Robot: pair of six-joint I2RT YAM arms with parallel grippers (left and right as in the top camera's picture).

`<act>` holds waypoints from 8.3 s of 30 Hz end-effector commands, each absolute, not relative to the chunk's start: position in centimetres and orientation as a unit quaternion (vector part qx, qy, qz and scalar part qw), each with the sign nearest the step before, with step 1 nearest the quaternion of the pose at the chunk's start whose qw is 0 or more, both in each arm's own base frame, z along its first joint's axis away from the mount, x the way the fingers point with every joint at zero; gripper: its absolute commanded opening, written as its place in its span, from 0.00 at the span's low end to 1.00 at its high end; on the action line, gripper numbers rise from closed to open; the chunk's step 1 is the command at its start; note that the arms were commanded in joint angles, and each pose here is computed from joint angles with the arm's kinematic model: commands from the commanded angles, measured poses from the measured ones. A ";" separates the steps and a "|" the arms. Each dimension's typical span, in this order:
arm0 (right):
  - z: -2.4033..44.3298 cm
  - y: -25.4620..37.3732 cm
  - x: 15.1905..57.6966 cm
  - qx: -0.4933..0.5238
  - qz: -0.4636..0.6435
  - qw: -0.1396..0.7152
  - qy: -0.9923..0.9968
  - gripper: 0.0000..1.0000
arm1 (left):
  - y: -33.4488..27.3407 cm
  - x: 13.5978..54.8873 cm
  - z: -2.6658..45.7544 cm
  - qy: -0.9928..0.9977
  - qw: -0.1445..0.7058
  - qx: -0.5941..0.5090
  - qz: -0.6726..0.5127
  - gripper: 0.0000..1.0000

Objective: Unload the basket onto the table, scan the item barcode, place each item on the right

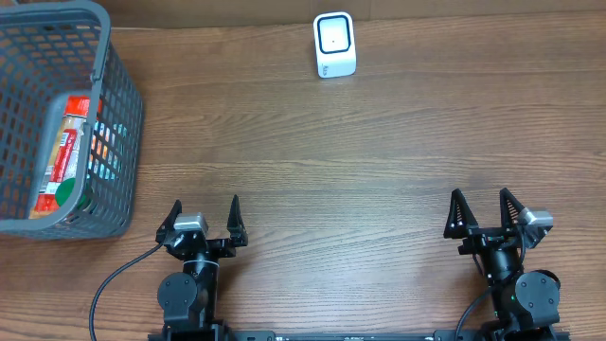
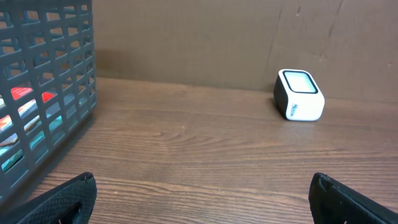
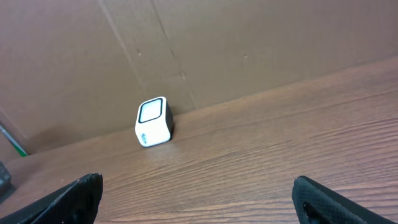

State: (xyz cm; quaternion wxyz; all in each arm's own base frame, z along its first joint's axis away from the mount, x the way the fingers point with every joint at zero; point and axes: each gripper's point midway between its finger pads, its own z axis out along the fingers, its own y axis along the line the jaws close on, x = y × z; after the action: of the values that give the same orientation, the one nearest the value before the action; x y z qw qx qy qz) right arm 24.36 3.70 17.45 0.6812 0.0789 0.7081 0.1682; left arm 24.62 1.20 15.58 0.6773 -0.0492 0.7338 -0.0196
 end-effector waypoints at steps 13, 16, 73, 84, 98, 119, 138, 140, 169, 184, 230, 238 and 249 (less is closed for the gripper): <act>17.2 3.6 24.4 0.079 0.166 0.682 0.708 1.00 | 0.9 24.6 15.6 0.733 0.680 -0.033 -0.017 0.99; 17.2 3.6 24.4 0.079 0.166 0.682 0.708 1.00 | 0.9 24.6 15.6 0.733 0.680 -0.033 -0.017 1.00; 17.2 3.6 24.4 0.079 0.166 0.682 0.708 1.00 | 0.9 24.6 15.6 0.733 0.680 -0.033 -0.017 1.00; 17.2 3.6 24.4 0.079 0.166 0.682 0.708 1.00 | 0.9 24.6 15.6 0.733 0.680 -0.033 -0.017 0.99; 17.2 3.6 24.4 0.079 0.166 0.682 0.708 1.00 | 0.9 24.6 15.6 0.733 0.680 -0.033 -0.017 0.99; 17.2 3.6 24.4 0.079 0.166 0.682 0.708 1.00 | 0.9 24.6 15.6 0.733 0.680 -0.033 -0.017 1.00; 17.2 3.6 24.4 0.079 0.166 0.682 0.708 1.00 | 2.8 24.5 15.7 0.731 0.679 -0.045 0.050 1.00; 17.2 3.6 24.4 0.079 0.166 0.682 0.708 1.00 | 2.7 24.5 15.7 0.731 0.680 -0.042 0.047 1.00; 17.2 3.6 24.4 0.079 0.166 0.682 0.708 1.00 | -6.2 18.6 35.5 0.867 0.455 0.042 -0.199 1.00; 17.2 3.6 24.4 0.079 0.166 0.682 0.708 1.00 | -4.1 26.7 36.5 0.915 0.328 -0.106 -0.208 0.27; 17.2 3.6 24.4 0.079 0.166 0.682 0.708 1.00 | 31.3 27.2 15.9 0.837 0.105 -0.535 0.043 1.00; 17.2 3.6 24.4 0.079 0.166 0.682 0.708 1.00 | 31.1 26.9 12.4 0.843 0.053 -0.534 0.033 1.00; 17.2 3.6 24.4 0.079 0.166 0.682 0.708 1.00 | 31.0 26.8 7.7 0.866 -0.006 -0.500 0.015 0.98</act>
State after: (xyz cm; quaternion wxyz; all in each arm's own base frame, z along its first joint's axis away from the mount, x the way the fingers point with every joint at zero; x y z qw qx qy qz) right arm 24.36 3.70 17.44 0.6811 0.0789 0.7083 0.1681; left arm 27.73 30.92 9.06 0.0202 -0.5109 0.8593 0.0090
